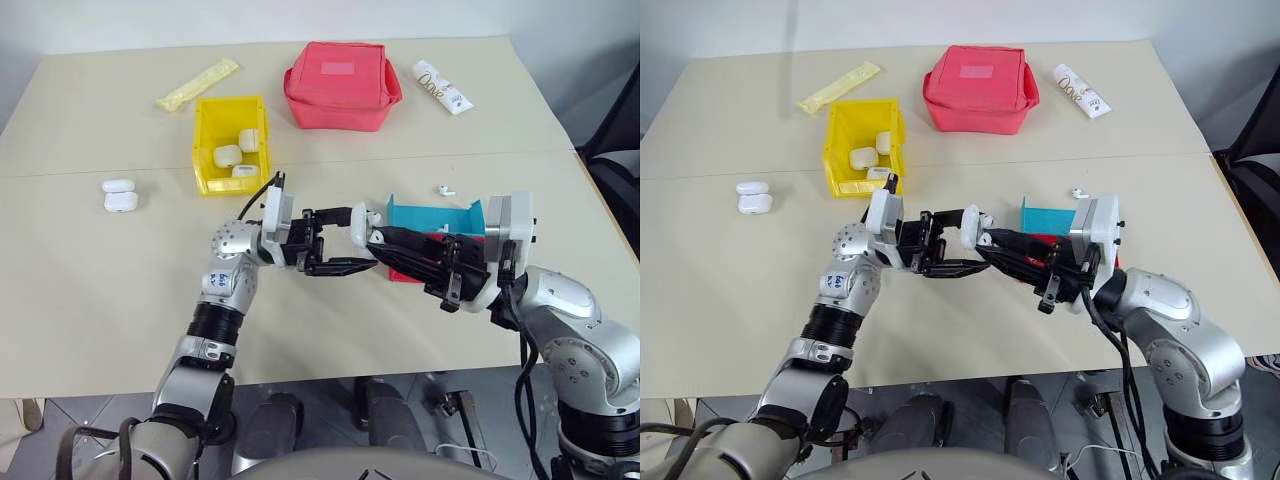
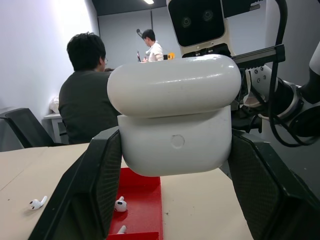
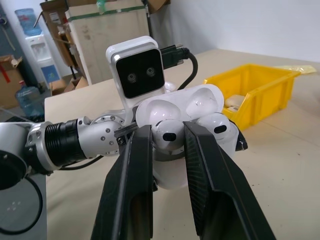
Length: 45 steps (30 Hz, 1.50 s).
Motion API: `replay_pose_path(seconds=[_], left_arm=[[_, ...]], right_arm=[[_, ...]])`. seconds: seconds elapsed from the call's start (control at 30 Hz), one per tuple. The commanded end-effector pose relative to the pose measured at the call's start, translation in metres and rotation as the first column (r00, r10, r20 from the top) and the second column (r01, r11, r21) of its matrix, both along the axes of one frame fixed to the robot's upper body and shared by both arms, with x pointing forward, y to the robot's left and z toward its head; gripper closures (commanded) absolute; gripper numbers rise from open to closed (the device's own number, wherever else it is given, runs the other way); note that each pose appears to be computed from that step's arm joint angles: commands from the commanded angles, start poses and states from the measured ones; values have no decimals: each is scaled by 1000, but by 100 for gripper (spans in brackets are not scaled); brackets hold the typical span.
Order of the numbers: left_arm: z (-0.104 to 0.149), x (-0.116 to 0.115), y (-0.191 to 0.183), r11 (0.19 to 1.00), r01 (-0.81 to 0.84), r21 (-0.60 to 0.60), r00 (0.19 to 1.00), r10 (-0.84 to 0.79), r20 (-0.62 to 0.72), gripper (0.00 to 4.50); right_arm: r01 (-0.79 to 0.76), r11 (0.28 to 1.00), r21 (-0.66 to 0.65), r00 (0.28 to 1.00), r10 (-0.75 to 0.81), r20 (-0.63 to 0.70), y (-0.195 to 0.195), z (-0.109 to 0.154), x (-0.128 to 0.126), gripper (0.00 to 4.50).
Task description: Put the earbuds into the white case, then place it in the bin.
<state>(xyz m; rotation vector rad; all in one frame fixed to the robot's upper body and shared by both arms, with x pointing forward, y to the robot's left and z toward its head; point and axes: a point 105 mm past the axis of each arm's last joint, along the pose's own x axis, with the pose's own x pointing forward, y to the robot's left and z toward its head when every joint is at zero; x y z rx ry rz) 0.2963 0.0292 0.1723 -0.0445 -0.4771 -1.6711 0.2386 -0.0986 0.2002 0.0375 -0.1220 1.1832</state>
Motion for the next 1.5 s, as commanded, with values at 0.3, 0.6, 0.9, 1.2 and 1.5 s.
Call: replay_pose_path(seconds=[0.3,0.6,0.9,1.2,1.5], left_arm=[[20,1,7,996,-28,-79,996,35,81,168],[15,3,7,997,-43,-61,995,48,85,168],[11,10,8,997,-57,-50,995,61,75,168],[4,23,6,992,-117,36,990,114,87,168],[-1,38,-12,948,-219,229,967,181,177,168]], right_arm=[[-48,992,-116,998,44,-38,-5,-10,6,398],[-48,993,-109,999,50,16,-2,1,5,267],[2,991,-137,999,3,36,-14,8,7,267],[219,934,-282,976,-206,77,-57,8,13,267],[309,888,-341,947,-256,192,-41,48,21,445]])
